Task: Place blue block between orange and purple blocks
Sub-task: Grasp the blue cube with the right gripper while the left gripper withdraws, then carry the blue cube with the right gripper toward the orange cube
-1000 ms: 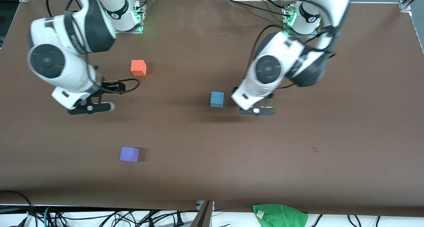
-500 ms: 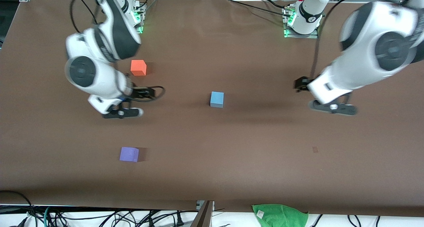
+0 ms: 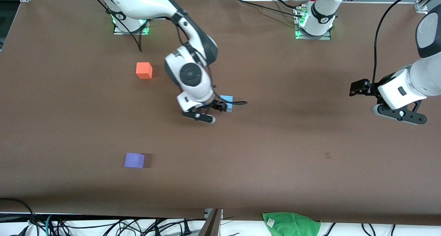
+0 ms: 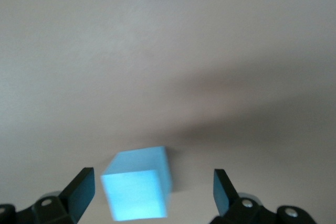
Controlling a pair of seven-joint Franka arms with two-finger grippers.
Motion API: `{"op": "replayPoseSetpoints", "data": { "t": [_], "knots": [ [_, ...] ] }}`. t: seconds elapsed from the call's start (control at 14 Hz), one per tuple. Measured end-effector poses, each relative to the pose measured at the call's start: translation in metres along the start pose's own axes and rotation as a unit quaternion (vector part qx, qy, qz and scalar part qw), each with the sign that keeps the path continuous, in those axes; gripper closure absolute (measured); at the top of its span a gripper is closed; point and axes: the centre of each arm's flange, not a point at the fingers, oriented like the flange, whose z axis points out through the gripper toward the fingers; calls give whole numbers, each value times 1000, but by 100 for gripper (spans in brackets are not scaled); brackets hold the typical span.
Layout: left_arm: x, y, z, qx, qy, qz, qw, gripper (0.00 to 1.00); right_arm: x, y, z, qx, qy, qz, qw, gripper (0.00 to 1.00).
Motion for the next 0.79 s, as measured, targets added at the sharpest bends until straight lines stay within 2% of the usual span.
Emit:
{"op": "replayPoseSetpoints", "data": {
  "t": [0.29, 0.5, 0.79],
  "knots": [
    [-7, -3, -9, 16, 15, -3, 1000, 0, -31, -25, 37, 0, -2, 23, 1000, 0],
    [-34, -1, -23, 32, 42, -18, 998, 0, -39, -28, 50, -6, 1, 17, 1000, 0],
    [-52, -3, -27, 36, 50, -26, 998, 0, -39, -27, 52, -15, 16, 4, 1000, 0]
  ]
}}
